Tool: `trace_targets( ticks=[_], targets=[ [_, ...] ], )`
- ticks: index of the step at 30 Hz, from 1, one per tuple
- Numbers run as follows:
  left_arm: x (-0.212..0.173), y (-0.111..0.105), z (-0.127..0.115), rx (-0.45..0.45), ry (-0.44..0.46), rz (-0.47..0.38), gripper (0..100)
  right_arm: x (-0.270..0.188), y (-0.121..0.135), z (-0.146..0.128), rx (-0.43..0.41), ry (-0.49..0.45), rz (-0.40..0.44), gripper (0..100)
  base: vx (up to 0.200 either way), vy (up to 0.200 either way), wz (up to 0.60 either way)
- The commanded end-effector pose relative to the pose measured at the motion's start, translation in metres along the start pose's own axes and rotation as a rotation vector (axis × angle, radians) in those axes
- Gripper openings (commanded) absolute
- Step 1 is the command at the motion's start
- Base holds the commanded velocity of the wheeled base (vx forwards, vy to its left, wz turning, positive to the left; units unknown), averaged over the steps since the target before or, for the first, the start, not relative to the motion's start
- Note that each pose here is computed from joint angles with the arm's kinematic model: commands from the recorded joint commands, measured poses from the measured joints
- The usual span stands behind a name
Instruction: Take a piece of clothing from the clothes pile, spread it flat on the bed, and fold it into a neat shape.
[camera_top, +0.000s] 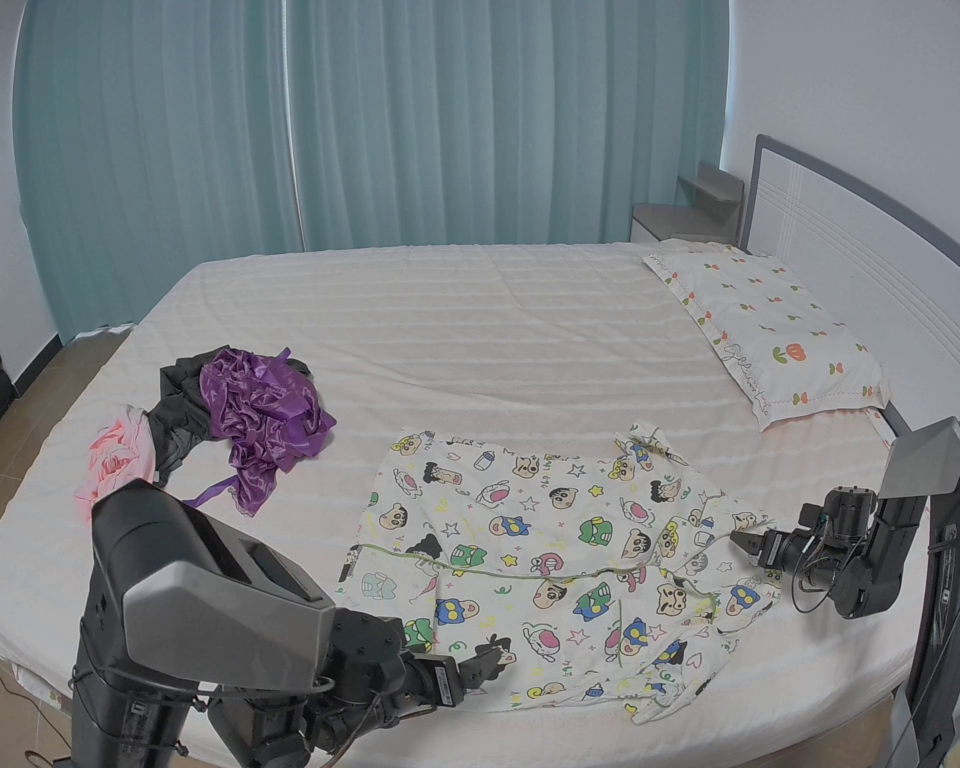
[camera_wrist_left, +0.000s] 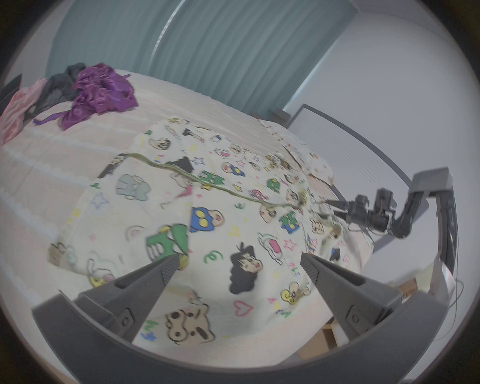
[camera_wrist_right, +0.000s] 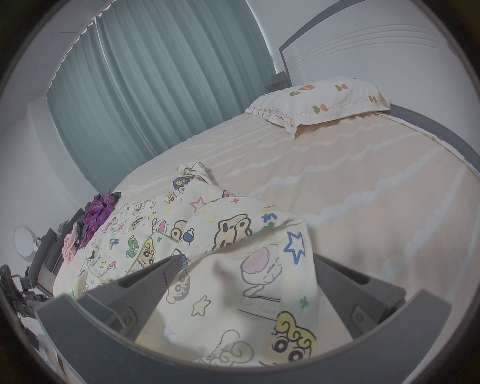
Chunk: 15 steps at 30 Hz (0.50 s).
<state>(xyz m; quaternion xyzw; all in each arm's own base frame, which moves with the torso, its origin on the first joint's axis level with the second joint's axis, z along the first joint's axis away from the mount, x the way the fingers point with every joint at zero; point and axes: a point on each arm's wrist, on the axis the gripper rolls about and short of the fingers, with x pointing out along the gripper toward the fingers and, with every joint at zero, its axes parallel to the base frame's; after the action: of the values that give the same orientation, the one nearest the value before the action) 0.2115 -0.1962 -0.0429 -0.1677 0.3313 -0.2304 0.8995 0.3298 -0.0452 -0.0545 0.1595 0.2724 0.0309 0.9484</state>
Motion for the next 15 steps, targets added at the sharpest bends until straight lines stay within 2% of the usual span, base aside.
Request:
trace_targets(
  ticks=[1, 5, 12, 13, 15],
  targets=[
    [0.006, -0.002, -0.022, 0.032, 0.063, -0.002, 100, 0.000, 0.001, -0.001, -0.001, 0.006, 0.002, 100, 0.000, 0.000, 0.00],
    [0.006, 0.000, -0.020, 0.027, 0.044, 0.019, 100, 0.001, 0.000, -0.003, 0.000, 0.009, 0.001, 100, 0.000, 0.000, 0.00],
    [-0.003, -0.004, 0.001, -0.003, -0.046, 0.033, 100, 0.001, 0.000, -0.002, 0.000, 0.007, 0.001, 100, 0.000, 0.000, 0.00],
    [-0.007, -0.004, 0.011, -0.039, -0.105, 0.061, 100, 0.001, 0.000, -0.003, 0.001, 0.010, 0.001, 100, 0.000, 0.000, 0.00],
    [-0.010, -0.004, 0.016, -0.074, -0.130, 0.065, 100, 0.001, 0.000, -0.003, 0.002, 0.011, 0.000, 100, 0.000, 0.000, 0.00]
  ],
)
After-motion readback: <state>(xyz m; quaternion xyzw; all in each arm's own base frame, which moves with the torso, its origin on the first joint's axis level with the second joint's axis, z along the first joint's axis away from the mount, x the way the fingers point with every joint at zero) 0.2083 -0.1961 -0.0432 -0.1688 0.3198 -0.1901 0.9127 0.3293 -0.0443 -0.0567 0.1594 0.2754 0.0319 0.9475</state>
